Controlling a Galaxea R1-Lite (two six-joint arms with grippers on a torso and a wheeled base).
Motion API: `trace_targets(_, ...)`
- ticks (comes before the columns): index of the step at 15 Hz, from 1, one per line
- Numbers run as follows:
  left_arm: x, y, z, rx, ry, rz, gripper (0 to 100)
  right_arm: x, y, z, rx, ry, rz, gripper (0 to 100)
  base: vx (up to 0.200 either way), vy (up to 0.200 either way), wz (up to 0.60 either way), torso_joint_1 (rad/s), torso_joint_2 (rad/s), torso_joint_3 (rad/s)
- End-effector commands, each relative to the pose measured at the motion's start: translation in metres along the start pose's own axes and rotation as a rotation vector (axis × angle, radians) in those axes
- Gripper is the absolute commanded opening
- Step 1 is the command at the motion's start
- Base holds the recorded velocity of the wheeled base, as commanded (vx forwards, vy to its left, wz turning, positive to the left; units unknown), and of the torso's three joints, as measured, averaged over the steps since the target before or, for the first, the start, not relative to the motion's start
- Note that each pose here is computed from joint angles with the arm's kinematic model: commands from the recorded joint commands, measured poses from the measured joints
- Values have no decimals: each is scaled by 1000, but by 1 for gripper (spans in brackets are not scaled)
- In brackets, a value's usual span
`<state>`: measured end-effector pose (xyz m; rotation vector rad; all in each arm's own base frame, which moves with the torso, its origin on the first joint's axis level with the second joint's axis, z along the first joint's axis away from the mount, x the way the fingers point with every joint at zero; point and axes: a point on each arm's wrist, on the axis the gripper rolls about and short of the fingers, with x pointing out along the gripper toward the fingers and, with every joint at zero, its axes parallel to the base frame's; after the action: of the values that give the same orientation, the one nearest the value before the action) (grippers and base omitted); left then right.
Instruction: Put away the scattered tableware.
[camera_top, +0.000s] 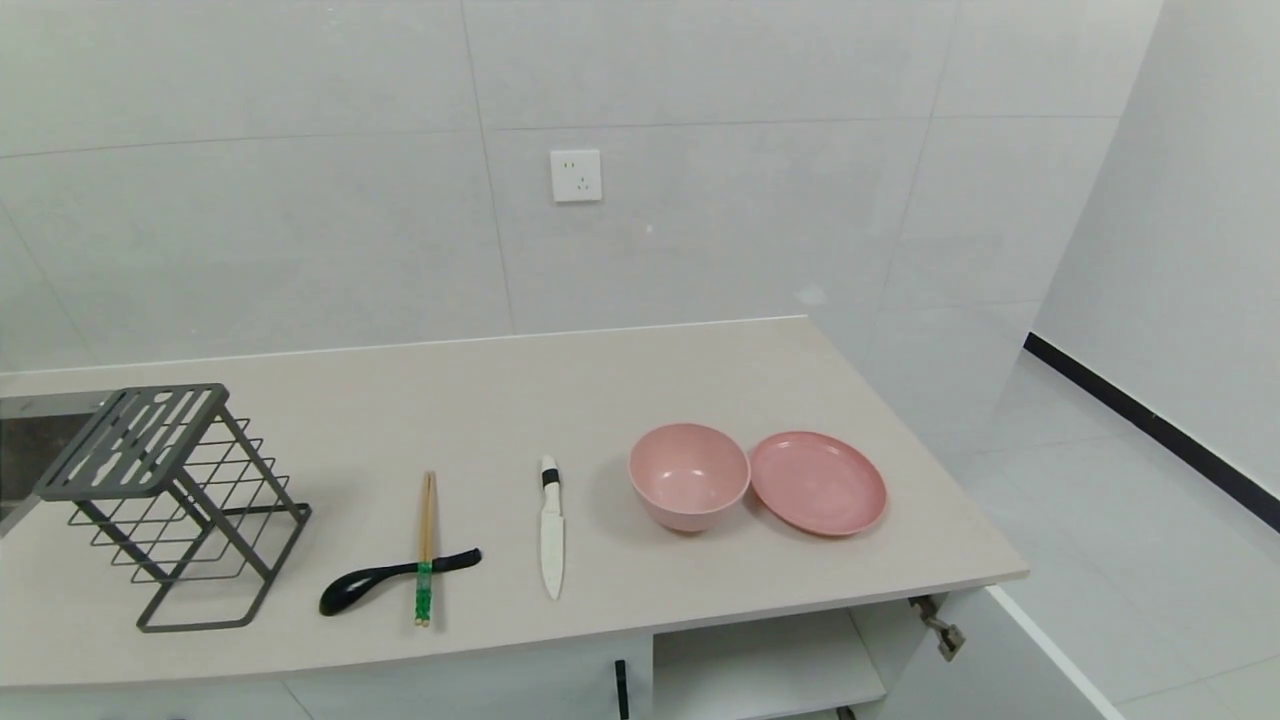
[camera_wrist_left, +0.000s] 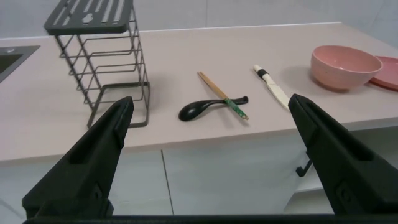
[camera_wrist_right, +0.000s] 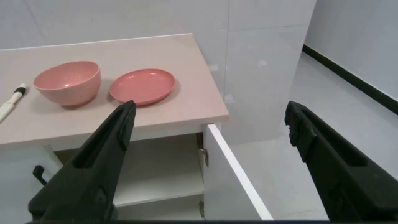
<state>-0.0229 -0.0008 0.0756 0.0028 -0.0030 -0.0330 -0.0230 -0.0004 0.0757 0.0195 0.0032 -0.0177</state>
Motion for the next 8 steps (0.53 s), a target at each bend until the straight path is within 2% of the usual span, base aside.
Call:
trace_targets(1, 0, 0, 0, 2, 1, 1, 100, 0, 0, 0, 0, 0, -1, 100, 0, 0, 0, 0, 0, 0)
trace_targets(6, 0, 0, 0, 2, 1, 1, 100, 0, 0, 0, 2, 1, -1, 100, 0, 0, 0, 13, 2, -2)
trace_targets(8, 0, 0, 0, 3, 1, 1, 100, 0, 0, 0, 0, 0, -1, 100, 0, 0, 0, 117, -198, -93)
